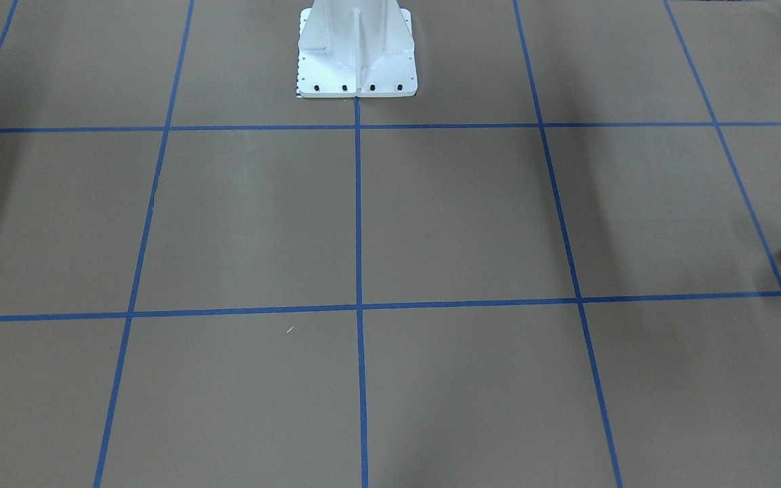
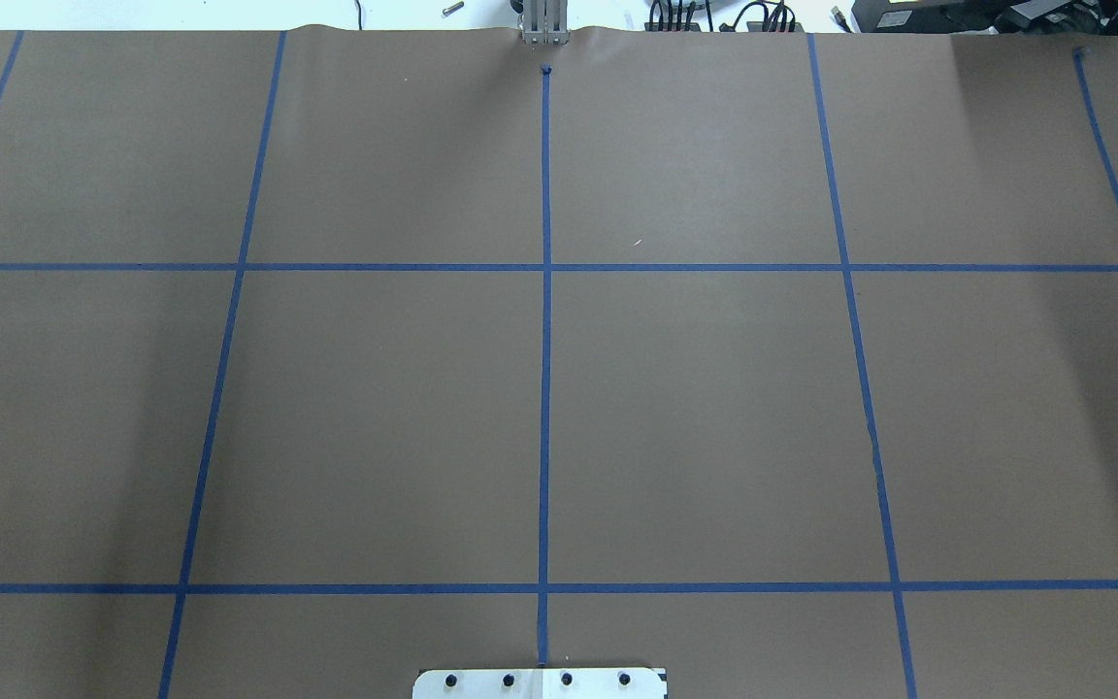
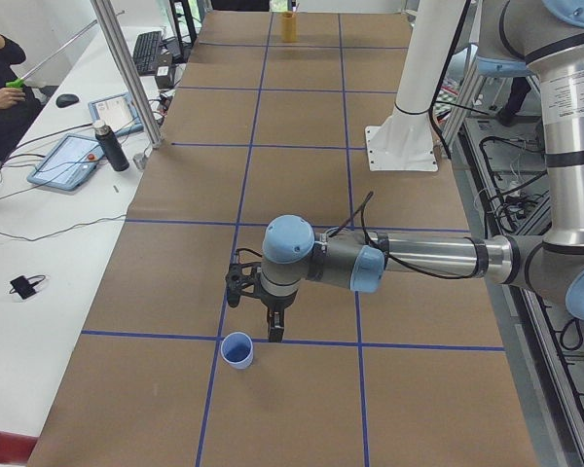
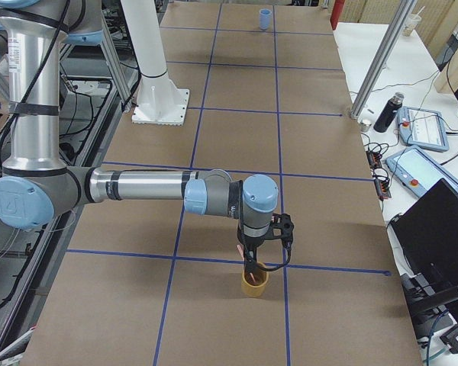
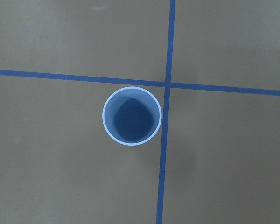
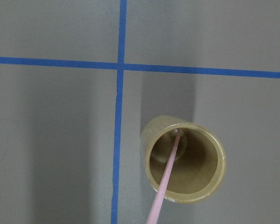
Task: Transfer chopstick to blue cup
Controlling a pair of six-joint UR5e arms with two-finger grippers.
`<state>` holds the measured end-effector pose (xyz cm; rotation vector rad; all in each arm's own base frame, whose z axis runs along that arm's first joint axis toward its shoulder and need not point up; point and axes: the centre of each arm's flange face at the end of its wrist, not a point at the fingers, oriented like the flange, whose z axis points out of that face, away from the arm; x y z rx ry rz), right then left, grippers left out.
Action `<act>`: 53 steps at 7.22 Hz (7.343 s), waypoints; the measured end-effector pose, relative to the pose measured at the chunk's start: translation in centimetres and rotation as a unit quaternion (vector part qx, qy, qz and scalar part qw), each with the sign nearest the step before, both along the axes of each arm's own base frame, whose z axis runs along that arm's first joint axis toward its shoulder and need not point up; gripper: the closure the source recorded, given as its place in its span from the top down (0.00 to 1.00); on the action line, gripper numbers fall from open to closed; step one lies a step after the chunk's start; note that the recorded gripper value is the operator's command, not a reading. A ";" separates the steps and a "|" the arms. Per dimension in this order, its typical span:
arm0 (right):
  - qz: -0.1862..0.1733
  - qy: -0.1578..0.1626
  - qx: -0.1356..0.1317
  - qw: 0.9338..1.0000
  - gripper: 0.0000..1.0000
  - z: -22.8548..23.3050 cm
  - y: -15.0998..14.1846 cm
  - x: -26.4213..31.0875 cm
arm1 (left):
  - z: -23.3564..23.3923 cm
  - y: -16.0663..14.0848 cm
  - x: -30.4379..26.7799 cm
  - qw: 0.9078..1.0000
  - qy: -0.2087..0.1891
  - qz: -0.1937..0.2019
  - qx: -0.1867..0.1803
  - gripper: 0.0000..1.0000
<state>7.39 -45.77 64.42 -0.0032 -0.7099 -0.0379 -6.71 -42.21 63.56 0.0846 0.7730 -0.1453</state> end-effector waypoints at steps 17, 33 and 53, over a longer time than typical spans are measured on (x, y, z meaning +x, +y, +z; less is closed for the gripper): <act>0.004 -0.036 0.020 0.999 1.00 -2.9 -2.5 -0.8 | 12.1 -9.6 4.4 1.000 -0.003 0.006 -0.015 0.98; 0.003 -0.051 0.024 0.998 1.00 -3.5 -2.4 -1.1 | -8.9 -17.7 5.5 0.997 0.032 0.011 -0.076 0.00; 0.002 -0.082 0.024 0.996 1.00 -3.9 -1.7 -1.5 | -47.4 -12.5 64.8 0.986 0.068 0.005 -0.154 0.98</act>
